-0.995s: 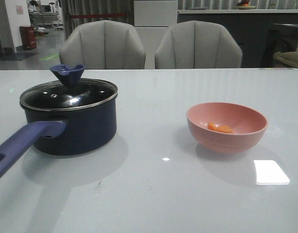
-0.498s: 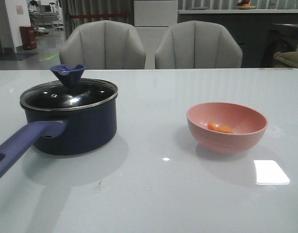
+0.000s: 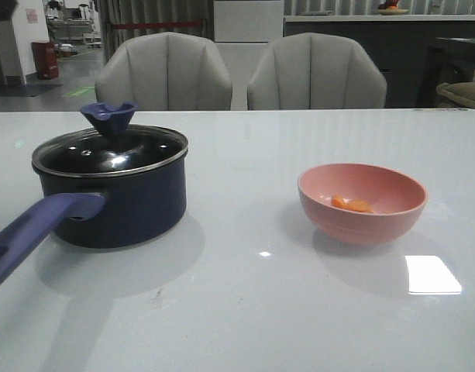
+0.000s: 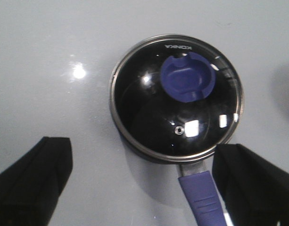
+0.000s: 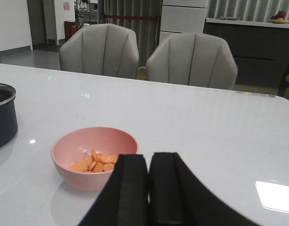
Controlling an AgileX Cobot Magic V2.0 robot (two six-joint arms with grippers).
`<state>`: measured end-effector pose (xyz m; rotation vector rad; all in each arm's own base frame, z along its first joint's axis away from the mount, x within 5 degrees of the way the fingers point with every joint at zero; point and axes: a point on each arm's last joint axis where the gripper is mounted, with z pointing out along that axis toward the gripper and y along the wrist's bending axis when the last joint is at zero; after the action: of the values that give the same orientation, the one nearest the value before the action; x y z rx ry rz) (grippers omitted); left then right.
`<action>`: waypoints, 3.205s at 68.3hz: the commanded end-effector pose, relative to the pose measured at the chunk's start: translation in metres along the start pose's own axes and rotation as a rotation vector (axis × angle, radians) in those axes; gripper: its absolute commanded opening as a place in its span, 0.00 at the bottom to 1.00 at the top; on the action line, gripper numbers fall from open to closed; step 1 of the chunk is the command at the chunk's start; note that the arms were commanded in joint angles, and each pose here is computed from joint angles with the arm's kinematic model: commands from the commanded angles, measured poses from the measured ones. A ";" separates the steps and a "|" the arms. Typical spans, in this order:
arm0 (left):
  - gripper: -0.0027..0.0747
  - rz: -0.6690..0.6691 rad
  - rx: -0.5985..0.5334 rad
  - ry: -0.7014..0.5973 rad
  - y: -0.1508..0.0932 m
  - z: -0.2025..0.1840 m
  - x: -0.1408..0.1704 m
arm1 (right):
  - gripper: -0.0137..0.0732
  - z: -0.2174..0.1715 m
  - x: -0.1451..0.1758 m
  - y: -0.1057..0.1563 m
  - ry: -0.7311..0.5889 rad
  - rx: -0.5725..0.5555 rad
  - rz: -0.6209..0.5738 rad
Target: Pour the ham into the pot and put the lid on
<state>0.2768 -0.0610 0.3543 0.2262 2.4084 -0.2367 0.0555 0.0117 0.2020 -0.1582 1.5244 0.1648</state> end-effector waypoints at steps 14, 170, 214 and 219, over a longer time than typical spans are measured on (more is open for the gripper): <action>0.89 -0.034 -0.004 0.027 -0.031 0.040 -0.045 | 0.33 -0.002 -0.010 0.000 -0.109 -0.001 -0.009; 0.38 -0.154 -0.144 0.200 -0.050 0.096 -0.078 | 0.33 -0.002 -0.010 0.000 -0.109 -0.001 -0.009; 0.38 -0.099 -0.189 0.123 -0.028 0.062 -0.084 | 0.33 -0.002 -0.010 0.000 -0.109 -0.001 -0.009; 0.38 -0.108 -0.200 0.117 -0.019 0.058 -0.081 | 0.33 -0.002 -0.010 0.000 -0.109 -0.001 -0.009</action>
<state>0.3808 -0.1175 0.3300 0.0397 2.6901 -0.0199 0.0555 0.0117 0.2020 -0.1582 1.5244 0.1648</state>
